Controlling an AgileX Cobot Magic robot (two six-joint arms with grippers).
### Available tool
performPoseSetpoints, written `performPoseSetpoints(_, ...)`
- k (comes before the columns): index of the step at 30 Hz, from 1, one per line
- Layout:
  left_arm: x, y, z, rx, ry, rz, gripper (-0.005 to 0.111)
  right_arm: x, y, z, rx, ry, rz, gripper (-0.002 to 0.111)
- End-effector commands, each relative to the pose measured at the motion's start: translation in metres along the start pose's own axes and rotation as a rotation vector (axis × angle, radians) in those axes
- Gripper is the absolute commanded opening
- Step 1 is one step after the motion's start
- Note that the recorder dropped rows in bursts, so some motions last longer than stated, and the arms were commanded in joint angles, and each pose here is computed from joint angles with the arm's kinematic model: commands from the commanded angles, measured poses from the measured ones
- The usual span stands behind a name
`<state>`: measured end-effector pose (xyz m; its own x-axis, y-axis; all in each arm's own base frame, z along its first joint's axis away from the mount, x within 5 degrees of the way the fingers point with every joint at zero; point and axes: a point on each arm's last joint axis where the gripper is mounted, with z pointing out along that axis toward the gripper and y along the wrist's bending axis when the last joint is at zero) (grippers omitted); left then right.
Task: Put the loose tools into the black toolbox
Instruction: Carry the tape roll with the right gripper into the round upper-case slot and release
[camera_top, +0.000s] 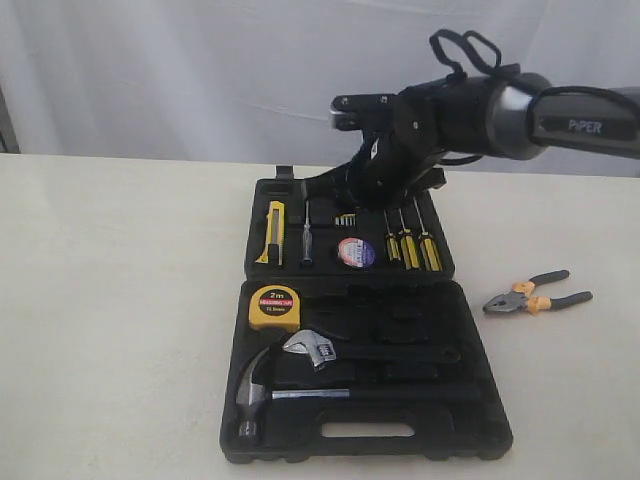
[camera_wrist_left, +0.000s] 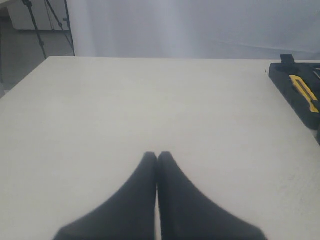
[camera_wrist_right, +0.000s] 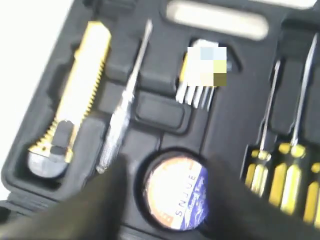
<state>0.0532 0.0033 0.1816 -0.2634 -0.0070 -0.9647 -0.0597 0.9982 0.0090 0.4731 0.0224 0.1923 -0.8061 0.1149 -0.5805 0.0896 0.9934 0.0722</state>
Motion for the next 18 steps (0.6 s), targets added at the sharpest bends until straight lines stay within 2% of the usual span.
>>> performPoseSetpoints(1, -0.001, 0.000, 0.000, 0.004, -0.011, -0.001, 0.000, 0.001, -0.001, -0.002, 0.011, 0.017, -0.062, 0.000)
performPoseSetpoints(11, -0.001, 0.000, 0.000, 0.004, -0.011, -0.001, 0.000, 0.047, -0.006, 0.074, 0.026, 0.185, -0.071, 0.000)
performPoseSetpoints(14, -0.001, 0.000, 0.000, 0.004, -0.011, -0.001, 0.000, 0.043, -0.005, 0.068, 0.024, 0.173, -0.070, 0.000)
performPoseSetpoints(18, -0.001, 0.000, 0.000, 0.004, -0.011, -0.001, 0.000, 0.023, -0.003, 0.040, 0.016, 0.096, -0.071, 0.000)
